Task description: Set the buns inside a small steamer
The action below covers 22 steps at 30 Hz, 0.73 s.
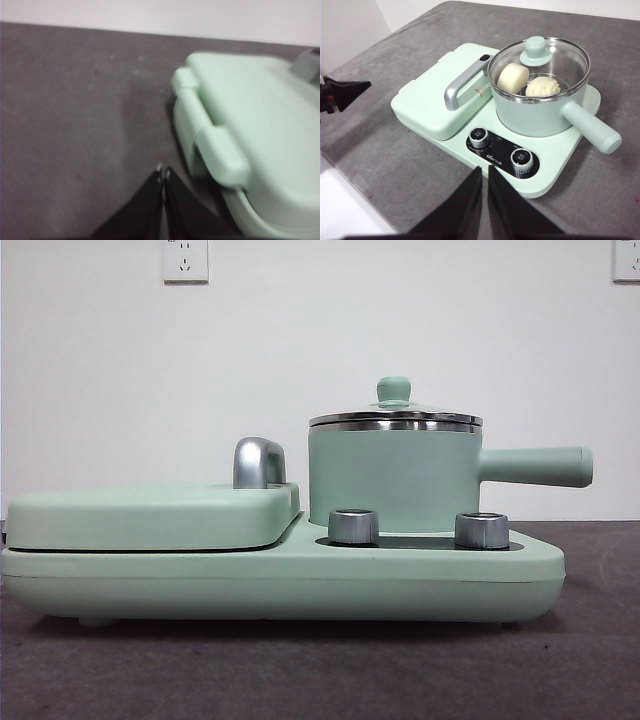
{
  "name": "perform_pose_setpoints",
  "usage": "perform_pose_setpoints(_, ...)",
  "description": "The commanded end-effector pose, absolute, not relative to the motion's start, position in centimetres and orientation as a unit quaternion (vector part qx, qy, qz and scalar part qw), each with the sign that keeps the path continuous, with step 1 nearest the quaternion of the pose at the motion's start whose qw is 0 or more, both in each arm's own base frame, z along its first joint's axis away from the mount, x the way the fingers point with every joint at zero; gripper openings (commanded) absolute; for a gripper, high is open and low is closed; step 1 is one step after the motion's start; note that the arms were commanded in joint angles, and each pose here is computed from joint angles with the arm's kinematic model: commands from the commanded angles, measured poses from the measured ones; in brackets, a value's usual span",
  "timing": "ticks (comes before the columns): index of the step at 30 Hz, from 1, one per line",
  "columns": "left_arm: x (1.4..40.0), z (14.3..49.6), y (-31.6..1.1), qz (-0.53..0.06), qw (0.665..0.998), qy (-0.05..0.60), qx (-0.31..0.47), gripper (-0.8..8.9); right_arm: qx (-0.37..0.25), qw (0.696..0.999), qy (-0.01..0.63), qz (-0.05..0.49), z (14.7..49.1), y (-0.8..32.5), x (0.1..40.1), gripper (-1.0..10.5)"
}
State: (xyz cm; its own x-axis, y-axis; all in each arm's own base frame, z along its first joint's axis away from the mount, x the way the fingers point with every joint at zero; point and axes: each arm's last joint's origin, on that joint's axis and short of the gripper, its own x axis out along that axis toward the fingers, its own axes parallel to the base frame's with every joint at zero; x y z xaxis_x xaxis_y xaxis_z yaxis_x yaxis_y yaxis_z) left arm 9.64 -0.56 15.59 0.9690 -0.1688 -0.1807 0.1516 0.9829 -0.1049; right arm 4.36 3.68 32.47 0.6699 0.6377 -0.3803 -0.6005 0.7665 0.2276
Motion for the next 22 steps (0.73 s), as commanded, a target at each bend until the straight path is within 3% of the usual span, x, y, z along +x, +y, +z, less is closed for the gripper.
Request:
perform_pose_setpoints(1,9.53,14.99,-0.48,-0.075,0.992,0.089,-0.042,0.07,0.038,0.913,0.214,0.345,32.79,3.71,4.33,0.2)
perform_pose_setpoints(8,9.55,14.94,-0.12,-0.012,0.995,0.090,-0.034,0.07,0.038,0.913,0.214,0.345,32.79,3.71,4.33,0.2)
perform_pose_setpoints(22,9.56,14.96,-0.11,-0.010,0.995,0.089,-0.034,0.07,0.038,0.913,0.214,0.345,32.79,3.71,4.33,0.2)
